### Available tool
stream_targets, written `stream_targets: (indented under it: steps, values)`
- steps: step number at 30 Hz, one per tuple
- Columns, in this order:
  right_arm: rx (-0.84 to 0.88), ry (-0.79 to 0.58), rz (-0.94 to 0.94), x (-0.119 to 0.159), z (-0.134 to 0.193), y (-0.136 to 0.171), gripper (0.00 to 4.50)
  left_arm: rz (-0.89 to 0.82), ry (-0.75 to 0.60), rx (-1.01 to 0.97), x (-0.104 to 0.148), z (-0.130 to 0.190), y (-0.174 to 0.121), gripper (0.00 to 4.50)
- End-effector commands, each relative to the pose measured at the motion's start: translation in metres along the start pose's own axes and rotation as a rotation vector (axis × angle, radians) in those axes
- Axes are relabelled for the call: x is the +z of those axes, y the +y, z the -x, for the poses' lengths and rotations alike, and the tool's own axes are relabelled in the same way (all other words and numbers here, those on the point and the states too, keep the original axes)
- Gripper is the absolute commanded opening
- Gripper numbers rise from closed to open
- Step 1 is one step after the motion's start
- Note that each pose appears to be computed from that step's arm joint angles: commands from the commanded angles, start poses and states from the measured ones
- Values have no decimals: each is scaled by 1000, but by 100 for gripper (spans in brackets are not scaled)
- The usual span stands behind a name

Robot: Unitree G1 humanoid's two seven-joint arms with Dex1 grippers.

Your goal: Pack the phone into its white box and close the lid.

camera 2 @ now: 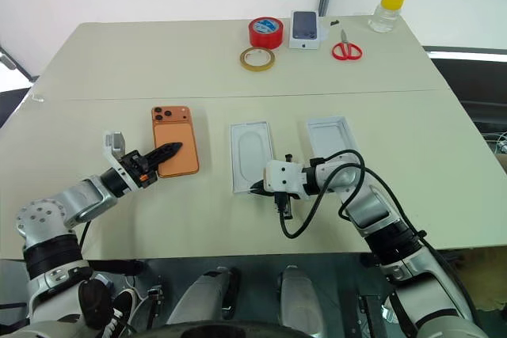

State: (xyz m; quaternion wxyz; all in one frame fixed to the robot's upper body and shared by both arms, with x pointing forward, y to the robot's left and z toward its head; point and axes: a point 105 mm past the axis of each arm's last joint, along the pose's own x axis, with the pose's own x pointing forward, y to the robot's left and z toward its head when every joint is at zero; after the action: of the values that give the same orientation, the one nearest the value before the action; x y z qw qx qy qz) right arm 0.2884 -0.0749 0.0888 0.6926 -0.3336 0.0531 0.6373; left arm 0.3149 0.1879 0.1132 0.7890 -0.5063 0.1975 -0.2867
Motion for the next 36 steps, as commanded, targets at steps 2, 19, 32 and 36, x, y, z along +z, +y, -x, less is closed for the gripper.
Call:
stream_targets:
  steps: [2,19,32,36]
  values:
    - [4,-54,-19,16,-4,-3,9,-54,-29,-65,9,0,-20,0]
    - [-66,-61,-48,43,-43,-15,203,-57,33,-148,-11,-39,-46,0]
    - [-217,92,-91,-8,50,-51,346,-66,190,-143,-43,-63,-36,0]
    - [-250,96,-83,-10,54,-57,352,-63,210,-126,-46,-65,-30,48]
